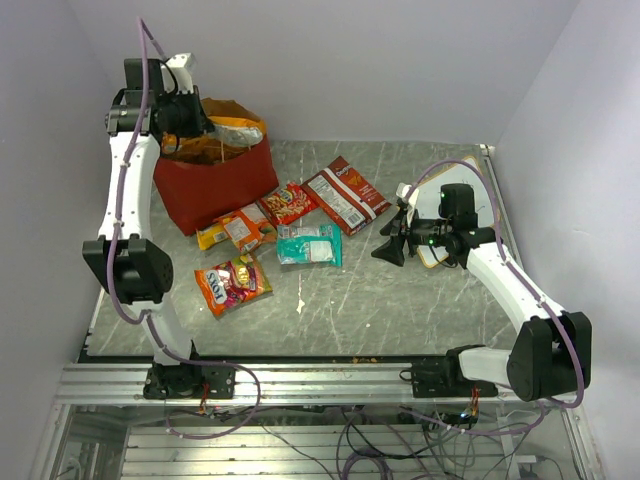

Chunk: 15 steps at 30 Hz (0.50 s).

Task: Place the snacks into the paper bag
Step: Place the snack in the paper bag.

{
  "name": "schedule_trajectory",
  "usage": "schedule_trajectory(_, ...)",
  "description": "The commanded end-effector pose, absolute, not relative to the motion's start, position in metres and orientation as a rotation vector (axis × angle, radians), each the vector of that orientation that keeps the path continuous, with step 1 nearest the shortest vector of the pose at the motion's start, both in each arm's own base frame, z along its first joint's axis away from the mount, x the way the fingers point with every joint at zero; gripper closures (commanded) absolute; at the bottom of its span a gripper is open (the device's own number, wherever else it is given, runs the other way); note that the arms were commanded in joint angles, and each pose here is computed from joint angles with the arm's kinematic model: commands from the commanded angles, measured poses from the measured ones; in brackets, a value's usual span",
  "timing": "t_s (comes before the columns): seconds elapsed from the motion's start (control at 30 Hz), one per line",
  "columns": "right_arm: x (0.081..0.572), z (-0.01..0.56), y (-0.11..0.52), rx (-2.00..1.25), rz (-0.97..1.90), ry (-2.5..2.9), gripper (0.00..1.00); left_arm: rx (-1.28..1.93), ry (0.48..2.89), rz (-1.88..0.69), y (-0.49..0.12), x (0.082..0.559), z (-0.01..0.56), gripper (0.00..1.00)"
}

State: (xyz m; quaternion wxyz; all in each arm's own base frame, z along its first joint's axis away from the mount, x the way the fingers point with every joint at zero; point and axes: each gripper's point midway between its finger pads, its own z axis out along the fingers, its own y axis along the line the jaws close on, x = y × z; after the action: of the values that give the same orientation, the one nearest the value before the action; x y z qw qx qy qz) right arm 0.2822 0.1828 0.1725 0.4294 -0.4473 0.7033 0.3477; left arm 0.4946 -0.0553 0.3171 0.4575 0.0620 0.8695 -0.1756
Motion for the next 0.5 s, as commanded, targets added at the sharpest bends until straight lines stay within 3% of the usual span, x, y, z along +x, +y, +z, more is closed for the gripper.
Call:
schedule_trajectory(0.0, 0.281, 0.170, 0.183, -1.114, 0.883, 1.749, 0.31, 0.127, 2.057, -0.553, -0.072, 0.489, 0.346, 0.93)
schedule_trajectory(0.47, 0.280, 0.168, 0.183, -1.111, 0.893, 1.753, 0.31, -0.012, 2.107, -0.738, -0.089, 0.470, 0.320, 0.93)
